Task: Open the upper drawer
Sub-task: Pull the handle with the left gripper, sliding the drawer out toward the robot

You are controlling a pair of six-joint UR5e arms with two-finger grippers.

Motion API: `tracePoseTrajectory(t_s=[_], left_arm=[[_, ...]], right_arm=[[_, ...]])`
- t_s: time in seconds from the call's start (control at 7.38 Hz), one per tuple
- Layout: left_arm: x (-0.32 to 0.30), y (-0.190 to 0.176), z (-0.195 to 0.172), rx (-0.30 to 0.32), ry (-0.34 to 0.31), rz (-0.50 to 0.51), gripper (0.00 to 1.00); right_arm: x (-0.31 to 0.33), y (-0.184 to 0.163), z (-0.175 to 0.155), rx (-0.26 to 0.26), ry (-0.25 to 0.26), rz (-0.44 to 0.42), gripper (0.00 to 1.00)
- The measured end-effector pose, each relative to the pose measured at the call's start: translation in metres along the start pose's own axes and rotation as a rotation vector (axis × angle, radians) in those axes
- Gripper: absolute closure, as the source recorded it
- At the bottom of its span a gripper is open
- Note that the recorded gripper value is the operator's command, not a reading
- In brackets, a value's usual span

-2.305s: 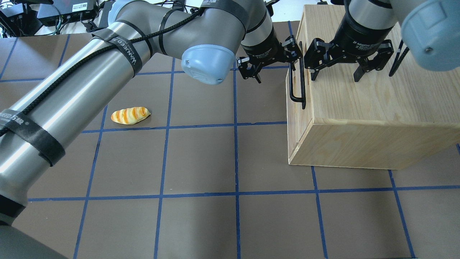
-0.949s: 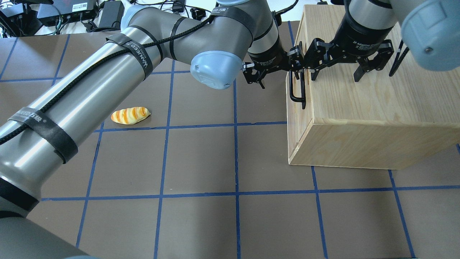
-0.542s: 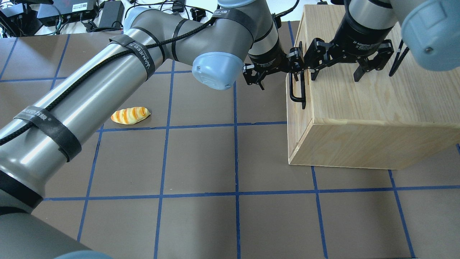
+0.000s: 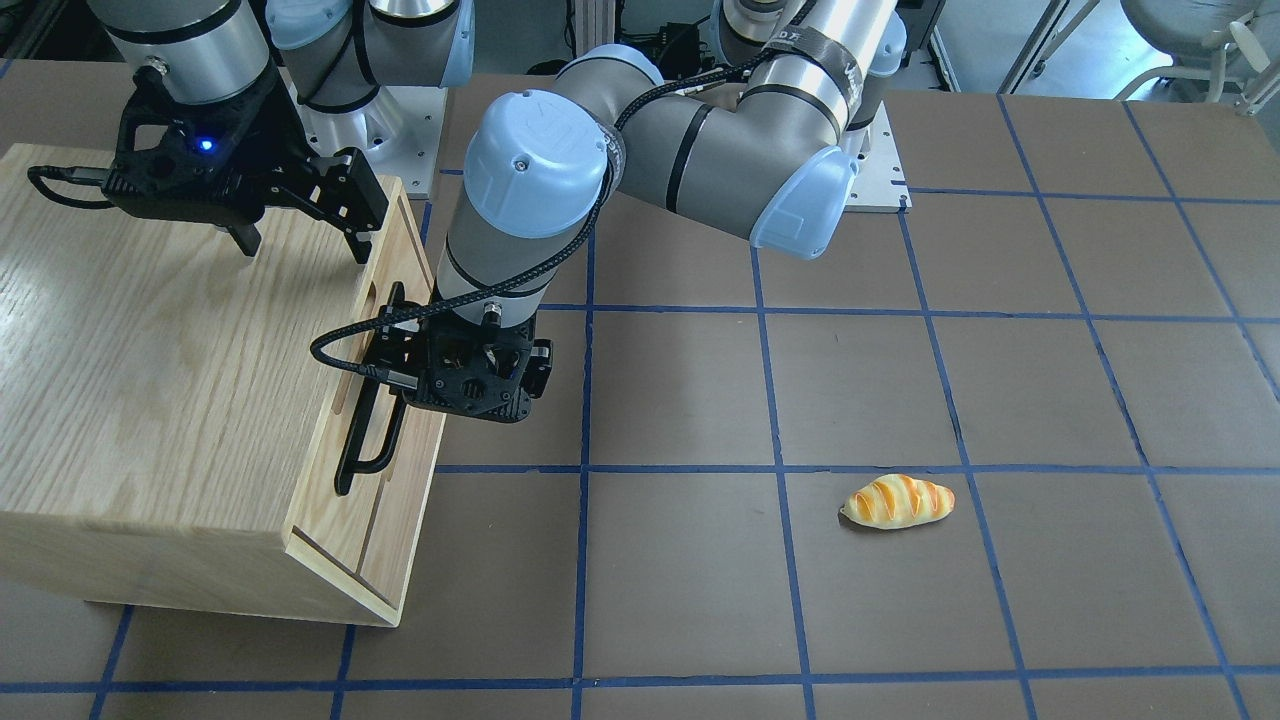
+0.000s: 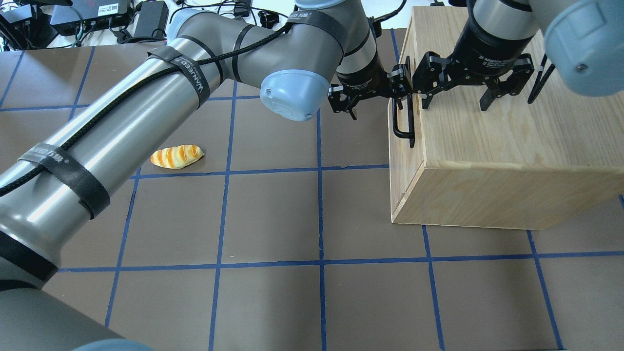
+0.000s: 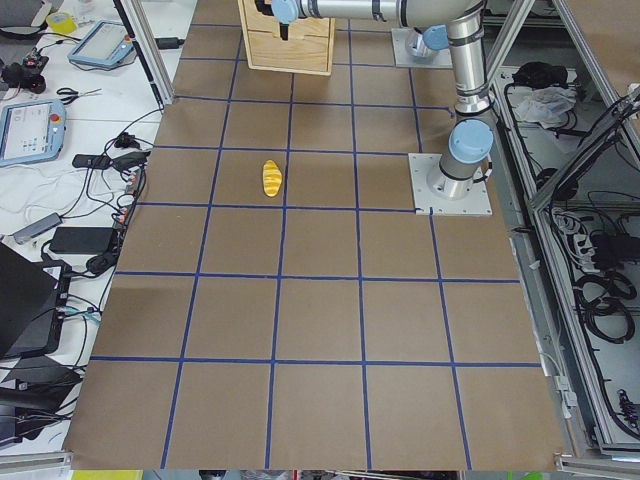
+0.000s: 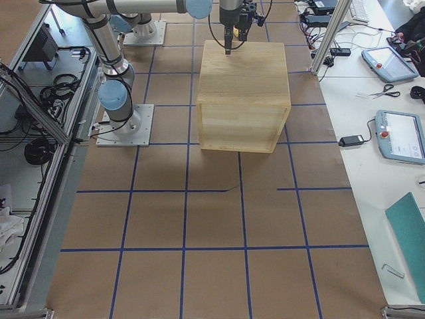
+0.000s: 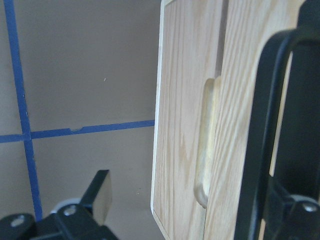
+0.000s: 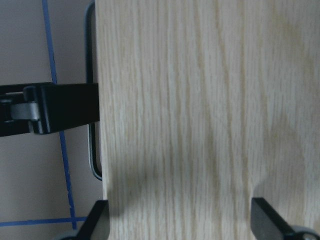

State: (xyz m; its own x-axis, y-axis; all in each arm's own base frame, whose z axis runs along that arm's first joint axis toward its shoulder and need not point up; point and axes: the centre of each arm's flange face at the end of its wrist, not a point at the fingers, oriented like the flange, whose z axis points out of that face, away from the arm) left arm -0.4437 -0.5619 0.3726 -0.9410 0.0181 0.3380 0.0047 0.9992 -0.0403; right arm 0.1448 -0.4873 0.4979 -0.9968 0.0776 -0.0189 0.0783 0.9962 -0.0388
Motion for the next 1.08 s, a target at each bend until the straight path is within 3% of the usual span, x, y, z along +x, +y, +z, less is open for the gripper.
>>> tracePoseTrajectory(t_s=[1.08], left_arm=[[-0.0057,-0.0024,-0.0048,0.024,-0.045,0.062,0.0]], right_arm=[[0.0,0.0,0.0,0.0,0.0,0.0,0.0]])
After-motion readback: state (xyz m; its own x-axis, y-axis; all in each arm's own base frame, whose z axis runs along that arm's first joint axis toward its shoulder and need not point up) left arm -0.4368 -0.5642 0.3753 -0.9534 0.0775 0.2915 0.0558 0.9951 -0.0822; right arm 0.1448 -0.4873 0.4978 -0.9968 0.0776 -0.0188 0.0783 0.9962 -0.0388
